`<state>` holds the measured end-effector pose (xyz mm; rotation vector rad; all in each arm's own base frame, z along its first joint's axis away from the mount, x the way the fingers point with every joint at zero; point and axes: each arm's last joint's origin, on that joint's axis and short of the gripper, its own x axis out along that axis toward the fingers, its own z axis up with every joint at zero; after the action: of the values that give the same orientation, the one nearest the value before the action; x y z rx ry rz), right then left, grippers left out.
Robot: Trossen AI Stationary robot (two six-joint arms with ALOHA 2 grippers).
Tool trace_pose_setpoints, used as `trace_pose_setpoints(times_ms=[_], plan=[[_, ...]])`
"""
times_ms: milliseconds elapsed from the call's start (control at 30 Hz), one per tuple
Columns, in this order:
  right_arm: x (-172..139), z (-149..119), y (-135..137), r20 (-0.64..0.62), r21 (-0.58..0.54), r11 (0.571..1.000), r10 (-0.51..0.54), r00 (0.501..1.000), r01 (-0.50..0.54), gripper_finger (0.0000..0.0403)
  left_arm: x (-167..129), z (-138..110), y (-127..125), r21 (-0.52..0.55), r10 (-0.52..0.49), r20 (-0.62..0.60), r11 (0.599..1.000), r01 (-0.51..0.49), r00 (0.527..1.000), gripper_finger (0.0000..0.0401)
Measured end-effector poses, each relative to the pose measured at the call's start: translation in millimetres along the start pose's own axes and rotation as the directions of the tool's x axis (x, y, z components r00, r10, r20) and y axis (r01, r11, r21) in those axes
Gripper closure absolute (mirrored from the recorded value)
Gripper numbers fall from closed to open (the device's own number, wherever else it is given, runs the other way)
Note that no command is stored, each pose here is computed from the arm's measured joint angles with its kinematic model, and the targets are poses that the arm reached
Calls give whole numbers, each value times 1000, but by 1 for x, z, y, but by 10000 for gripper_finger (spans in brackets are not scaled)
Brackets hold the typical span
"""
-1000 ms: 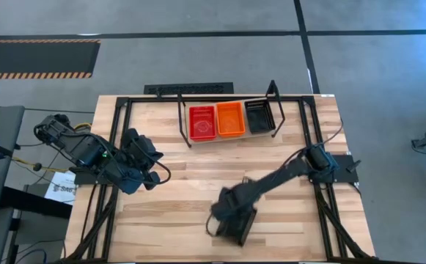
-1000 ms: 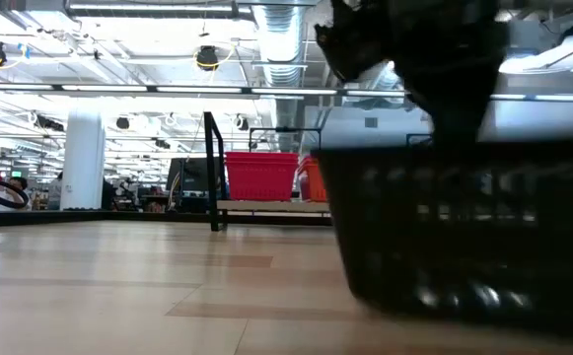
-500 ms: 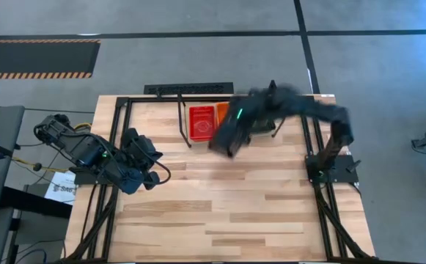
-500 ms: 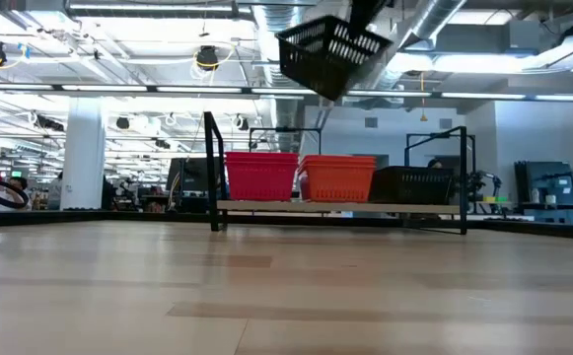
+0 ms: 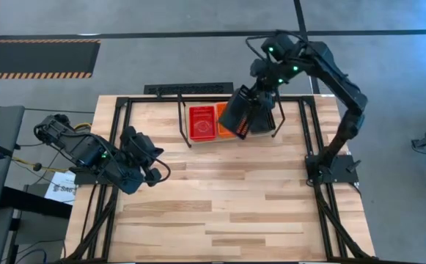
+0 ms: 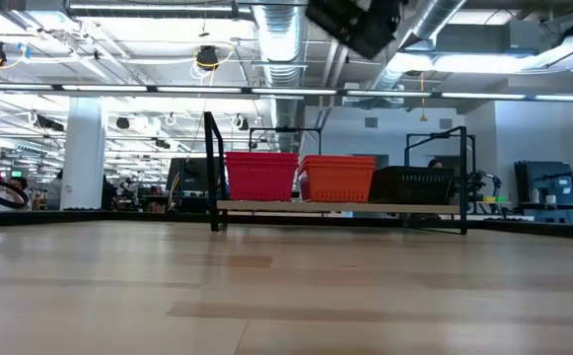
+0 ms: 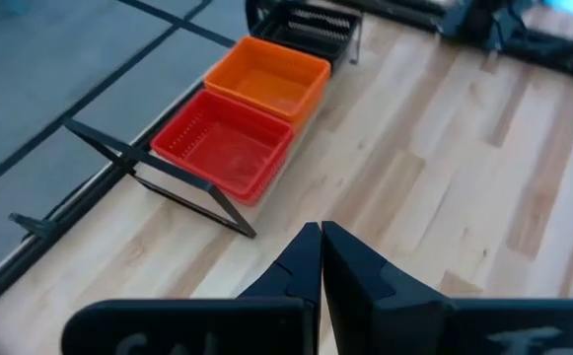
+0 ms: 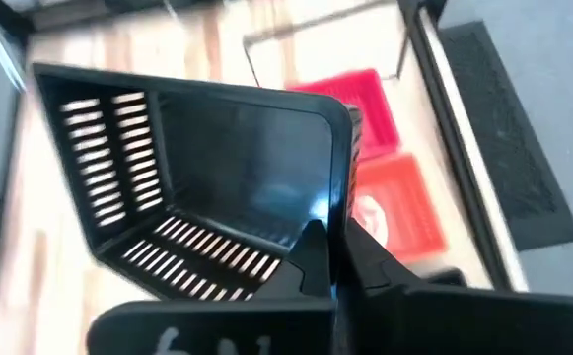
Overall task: Stack baskets on shelf by color
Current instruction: Stack the black bin into the black bin on the shelf
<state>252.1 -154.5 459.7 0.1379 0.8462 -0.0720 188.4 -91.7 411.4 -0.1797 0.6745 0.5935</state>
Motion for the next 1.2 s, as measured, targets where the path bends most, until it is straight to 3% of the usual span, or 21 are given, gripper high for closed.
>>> trace_pose_setpoints(times_ms=[100, 200, 300, 533, 767, 1033, 1200], plan=[[14, -8, -20, -127, -48, 998, -46, 991, 40, 401, 0, 1, 1, -52, 20, 28, 998, -18, 999, 401], [34, -15, -35, -287, -131, 988, -119, 950, 84, 401, 0, 2, 1, -109, 38, 55, 994, -32, 998, 401], [59, -16, -53, -330, -159, 983, -139, 934, 90, 402, 0, 2, 1, -151, 51, 74, 988, -39, 996, 401], [64, -26, -81, -394, -202, 972, -193, 899, 120, 402, 0, 3, 2, -190, 59, 88, 981, -41, 994, 401], [59, -29, -80, -447, -263, 951, -270, 853, 163, 402, 0, 3, 2, -174, 59, 88, 984, -43, 994, 401], [66, -23, -66, -463, -455, 887, -307, 831, 75, 398, 0, 3, 1, -115, 57, 85, 992, -47, 995, 401], [68, -21, -62, -462, -443, 893, -309, 831, 86, 401, 0, 2, 1, -100, 43, 62, 994, -37, 997, 401]])
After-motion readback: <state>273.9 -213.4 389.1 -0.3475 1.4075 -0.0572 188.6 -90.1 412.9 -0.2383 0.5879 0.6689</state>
